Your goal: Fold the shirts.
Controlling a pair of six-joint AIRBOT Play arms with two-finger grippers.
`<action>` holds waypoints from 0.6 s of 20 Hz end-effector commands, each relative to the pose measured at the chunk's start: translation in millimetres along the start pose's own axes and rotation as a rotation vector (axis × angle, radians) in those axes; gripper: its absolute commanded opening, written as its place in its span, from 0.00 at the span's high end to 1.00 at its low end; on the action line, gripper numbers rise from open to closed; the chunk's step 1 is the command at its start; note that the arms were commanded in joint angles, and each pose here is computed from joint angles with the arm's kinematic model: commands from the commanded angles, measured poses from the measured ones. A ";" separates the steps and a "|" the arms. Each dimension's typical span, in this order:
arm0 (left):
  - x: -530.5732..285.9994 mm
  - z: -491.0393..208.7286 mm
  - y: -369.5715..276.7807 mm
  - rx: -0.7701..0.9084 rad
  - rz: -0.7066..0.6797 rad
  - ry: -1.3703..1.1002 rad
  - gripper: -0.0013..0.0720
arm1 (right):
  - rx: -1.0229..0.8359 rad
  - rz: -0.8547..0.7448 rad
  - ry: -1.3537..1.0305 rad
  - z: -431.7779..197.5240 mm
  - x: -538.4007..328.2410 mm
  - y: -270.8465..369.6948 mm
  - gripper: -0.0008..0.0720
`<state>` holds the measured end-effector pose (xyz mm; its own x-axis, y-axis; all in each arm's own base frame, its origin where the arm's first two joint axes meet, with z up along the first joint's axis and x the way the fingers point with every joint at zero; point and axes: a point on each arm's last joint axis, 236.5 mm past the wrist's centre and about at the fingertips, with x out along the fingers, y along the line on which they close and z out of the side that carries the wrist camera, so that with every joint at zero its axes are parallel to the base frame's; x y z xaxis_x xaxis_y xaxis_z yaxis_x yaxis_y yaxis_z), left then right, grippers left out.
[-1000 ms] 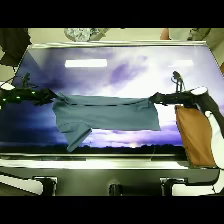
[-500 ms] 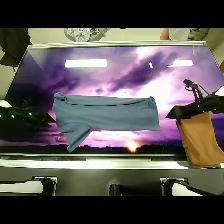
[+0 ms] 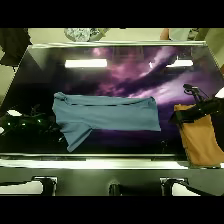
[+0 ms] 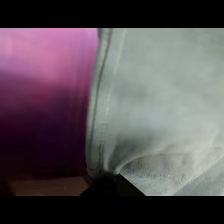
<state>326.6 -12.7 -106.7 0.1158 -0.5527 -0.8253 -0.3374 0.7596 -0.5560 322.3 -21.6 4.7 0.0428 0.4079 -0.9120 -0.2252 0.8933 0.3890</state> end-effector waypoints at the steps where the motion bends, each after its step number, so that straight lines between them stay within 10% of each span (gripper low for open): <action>1: 0.3 5.5 -0.2 0.034 0.014 -0.031 0.95 | 0.051 0.010 0.053 -19.7 21.5 -4.1 0.22; 12: -16.4 7.7 -12.3 0.100 0.013 -0.076 0.95 | 0.273 0.143 -0.094 -0.4 109.8 -11.1 0.22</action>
<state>335.1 -9.5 -90.9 0.1757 -0.5168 -0.8379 -0.2521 0.7991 -0.5457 317.6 6.9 -86.7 0.0813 0.5070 -0.8581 -0.0154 0.8615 0.5075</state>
